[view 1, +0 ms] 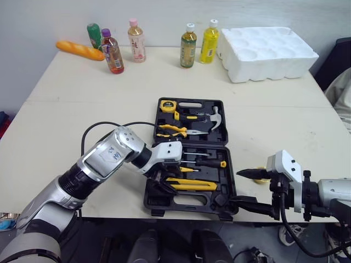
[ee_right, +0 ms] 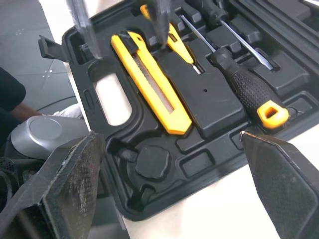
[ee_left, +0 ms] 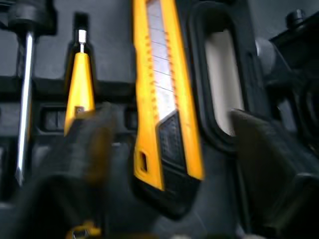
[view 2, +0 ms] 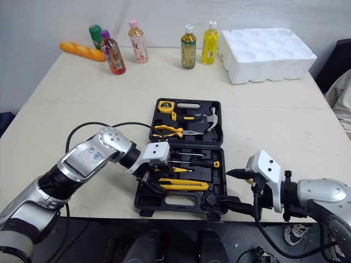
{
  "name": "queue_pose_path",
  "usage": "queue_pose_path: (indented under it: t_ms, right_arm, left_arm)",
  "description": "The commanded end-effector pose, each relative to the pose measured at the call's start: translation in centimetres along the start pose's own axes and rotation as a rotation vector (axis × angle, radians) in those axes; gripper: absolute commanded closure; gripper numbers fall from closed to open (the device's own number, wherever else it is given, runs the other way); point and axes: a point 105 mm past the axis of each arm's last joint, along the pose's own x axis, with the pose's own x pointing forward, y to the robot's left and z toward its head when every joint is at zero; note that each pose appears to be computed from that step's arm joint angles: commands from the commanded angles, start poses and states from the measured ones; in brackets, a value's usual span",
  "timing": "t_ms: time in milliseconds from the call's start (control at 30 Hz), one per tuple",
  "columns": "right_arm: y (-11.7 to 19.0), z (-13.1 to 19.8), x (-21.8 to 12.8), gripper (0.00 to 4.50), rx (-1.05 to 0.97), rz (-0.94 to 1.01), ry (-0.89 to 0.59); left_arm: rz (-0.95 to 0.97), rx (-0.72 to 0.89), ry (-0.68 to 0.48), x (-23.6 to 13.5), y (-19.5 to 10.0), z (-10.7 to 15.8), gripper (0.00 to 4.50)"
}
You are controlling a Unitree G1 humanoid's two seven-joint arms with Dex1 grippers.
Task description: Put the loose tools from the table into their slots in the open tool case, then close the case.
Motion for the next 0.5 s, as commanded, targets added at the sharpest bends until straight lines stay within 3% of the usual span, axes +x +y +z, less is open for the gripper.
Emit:
queue_pose_path:
  t_ms: [33, 100, 200, 300, 333, 467, 500]
  right_arm:
    - [0.1, 0.9, -0.2, 0.00, -0.039, 0.000, -0.021]
    - [0.1, 0.9, -0.2, 0.00, -0.041, 0.001, -0.022]
    - [0.2, 0.9, 0.0, 0.00, -0.043, 0.004, -0.025]
    - [0.2, 0.8, 0.1, 0.00, -0.050, 0.003, -0.023]
    - [0.1, 0.8, 0.2, 0.00, -0.063, -0.001, -0.017]
    - [0.0, 1.2, 0.4, 0.00, -0.066, -0.002, -0.038]
    - [0.1, 1.2, 0.5, 0.00, -0.067, 0.000, -0.039]
  left_arm:
    - [0.012, 0.093, -0.119, -1.1, 0.2, 1.9, 0.03]
    - [0.019, 0.149, -0.224, -1.0, 0.3, 2.6, 0.03]
    - [-0.002, 0.198, -0.419, -0.6, -0.3, 2.6, 0.87]
    - [-0.008, 0.161, -0.554, 0.0, -0.6, 2.3, 2.07]
    - [0.002, 0.160, -0.538, 0.3, -0.5, 2.0, 2.72]
    - [0.026, 0.140, -0.433, 1.7, -0.3, -0.1, 4.47]
    - [0.021, 0.136, -0.414, 1.9, -0.4, -0.5, 4.47]
